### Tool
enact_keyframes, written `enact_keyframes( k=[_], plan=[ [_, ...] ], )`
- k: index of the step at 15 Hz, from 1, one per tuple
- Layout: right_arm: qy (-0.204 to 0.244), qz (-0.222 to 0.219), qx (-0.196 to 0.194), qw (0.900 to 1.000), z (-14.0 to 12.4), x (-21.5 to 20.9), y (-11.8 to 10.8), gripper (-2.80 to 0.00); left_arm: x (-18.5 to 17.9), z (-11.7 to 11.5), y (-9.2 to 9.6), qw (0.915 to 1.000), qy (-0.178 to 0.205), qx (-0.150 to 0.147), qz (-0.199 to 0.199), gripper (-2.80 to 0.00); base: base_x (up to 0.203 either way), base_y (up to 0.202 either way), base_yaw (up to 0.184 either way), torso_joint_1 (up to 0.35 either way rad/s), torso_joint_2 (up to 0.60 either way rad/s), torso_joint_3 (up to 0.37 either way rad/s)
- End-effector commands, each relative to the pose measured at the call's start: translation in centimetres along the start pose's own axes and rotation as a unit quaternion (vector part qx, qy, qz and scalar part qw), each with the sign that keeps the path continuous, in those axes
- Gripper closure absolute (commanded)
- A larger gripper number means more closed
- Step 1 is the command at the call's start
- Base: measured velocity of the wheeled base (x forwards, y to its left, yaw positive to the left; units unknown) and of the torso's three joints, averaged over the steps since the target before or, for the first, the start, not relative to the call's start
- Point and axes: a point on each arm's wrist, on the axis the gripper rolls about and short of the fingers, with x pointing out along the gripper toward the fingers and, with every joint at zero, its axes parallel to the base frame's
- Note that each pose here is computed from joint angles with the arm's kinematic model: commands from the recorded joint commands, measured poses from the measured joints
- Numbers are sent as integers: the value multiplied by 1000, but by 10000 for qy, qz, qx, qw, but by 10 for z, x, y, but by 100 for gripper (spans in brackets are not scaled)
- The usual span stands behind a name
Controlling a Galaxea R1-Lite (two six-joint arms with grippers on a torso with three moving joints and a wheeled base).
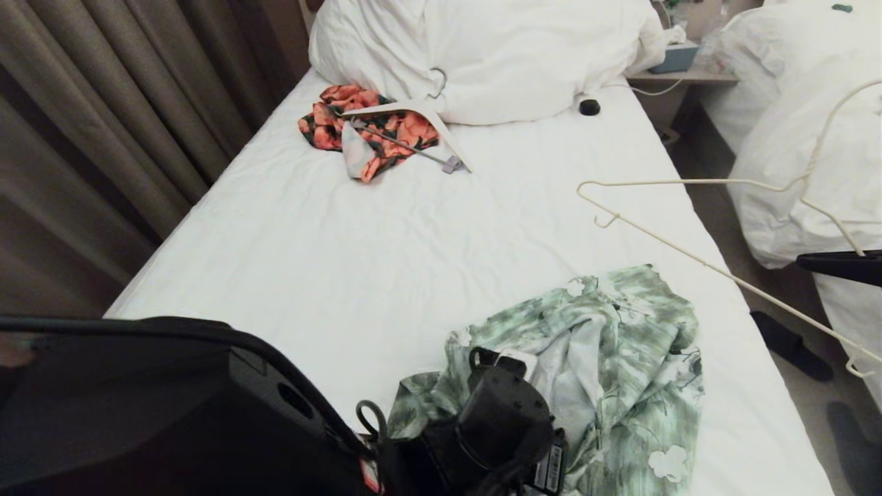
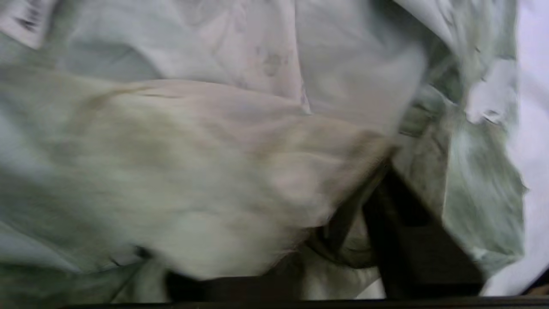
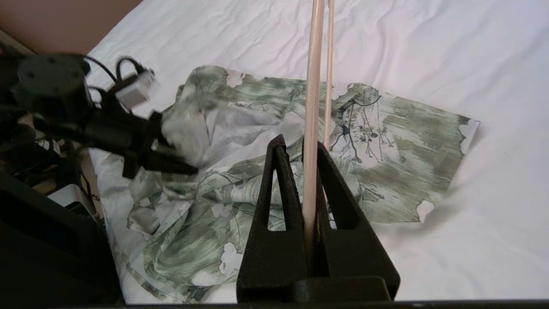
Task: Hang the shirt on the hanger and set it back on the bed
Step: Lift the shirt and hanger
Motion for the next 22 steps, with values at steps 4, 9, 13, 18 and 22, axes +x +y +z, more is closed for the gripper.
enact_keyframes(
  k=[4, 9, 13, 18, 22],
  plan=[
    [-23, 28, -18, 10000, -1, 0, -1, 0, -35, 23, 9, 9965, 195, 132, 805, -280, 0, 0, 0, 0, 0, 0],
    [-34, 19, -77, 10000, 2, -1, 4, 0, -40, 35, 16, 9936, 112, 1, 1123, -280, 0, 0, 0, 0, 0, 0],
    [-28, 12, -51, 10000, 1, -1, 2, 0, -35, 53, 23, 9928, -161, -340, 1141, -280, 0, 0, 0, 0, 0, 0],
    [-14, 11, 21, 10000, -3, 0, -2, 0, -12, 61, 41, 9866, -113, -1035, 1254, -280, 0, 0, 0, 0, 0, 0],
    [-16, -25, 36, 10000, -4, -2, -3, 0, -7, 71, 59, 9808, -231, -1291, 1443, -280, 0, 0, 0, 0, 0, 0]
  ],
)
